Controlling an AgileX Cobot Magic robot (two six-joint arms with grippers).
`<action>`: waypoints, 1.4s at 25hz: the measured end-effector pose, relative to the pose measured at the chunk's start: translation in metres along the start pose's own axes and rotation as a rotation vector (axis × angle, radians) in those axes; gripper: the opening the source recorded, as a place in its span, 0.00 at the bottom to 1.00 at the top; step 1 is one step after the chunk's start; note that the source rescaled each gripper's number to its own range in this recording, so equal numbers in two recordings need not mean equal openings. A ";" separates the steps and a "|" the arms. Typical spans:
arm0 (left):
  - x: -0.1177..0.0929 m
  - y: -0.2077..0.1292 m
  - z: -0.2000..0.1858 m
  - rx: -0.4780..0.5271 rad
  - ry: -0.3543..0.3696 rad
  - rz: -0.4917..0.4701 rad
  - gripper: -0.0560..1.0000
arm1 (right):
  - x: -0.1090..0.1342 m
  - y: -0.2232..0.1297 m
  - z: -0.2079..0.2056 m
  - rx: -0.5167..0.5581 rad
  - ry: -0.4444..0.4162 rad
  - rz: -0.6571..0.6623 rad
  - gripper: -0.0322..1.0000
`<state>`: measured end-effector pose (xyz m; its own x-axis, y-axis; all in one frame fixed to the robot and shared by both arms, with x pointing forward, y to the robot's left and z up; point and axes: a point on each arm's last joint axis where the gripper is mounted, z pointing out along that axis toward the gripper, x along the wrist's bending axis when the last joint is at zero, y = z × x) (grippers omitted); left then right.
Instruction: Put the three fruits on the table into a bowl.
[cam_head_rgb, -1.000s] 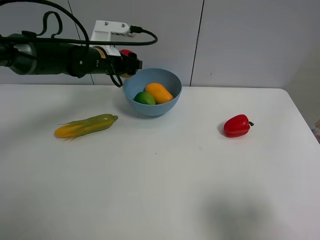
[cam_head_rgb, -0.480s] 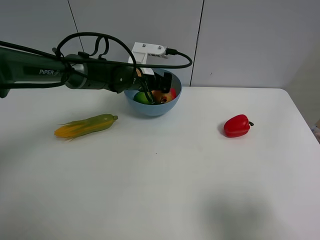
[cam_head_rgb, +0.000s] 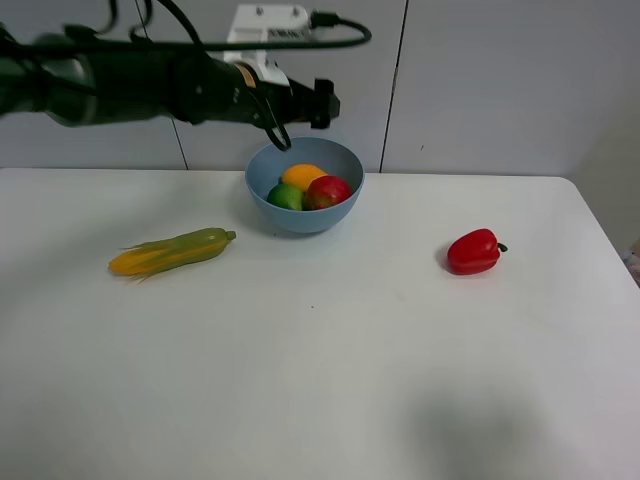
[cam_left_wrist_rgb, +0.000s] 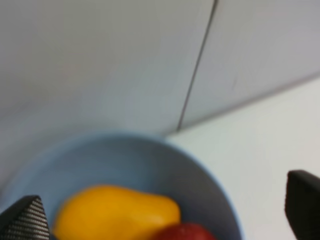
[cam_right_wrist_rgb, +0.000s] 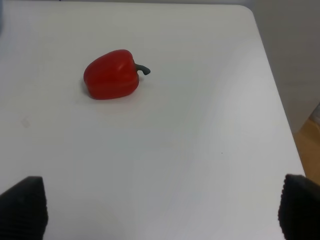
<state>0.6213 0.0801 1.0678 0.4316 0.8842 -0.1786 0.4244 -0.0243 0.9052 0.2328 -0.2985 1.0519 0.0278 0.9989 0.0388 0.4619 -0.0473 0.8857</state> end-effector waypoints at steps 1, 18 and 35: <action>0.004 0.016 -0.018 -0.019 0.013 0.018 0.85 | 0.000 0.000 0.000 0.000 0.000 0.000 0.77; 0.060 0.008 -0.370 0.095 0.565 -0.025 0.82 | 0.000 0.000 0.000 0.000 0.000 0.000 0.77; 0.043 -0.164 -0.394 0.092 0.495 -0.099 0.82 | 0.000 0.000 0.000 0.000 0.000 0.000 0.77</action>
<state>0.2561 0.3058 1.0638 -0.0338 0.9987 -0.0378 0.5217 0.0499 0.8517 0.2328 -0.2985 1.0519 0.0278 0.9989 0.0388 0.4619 -0.0473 0.8857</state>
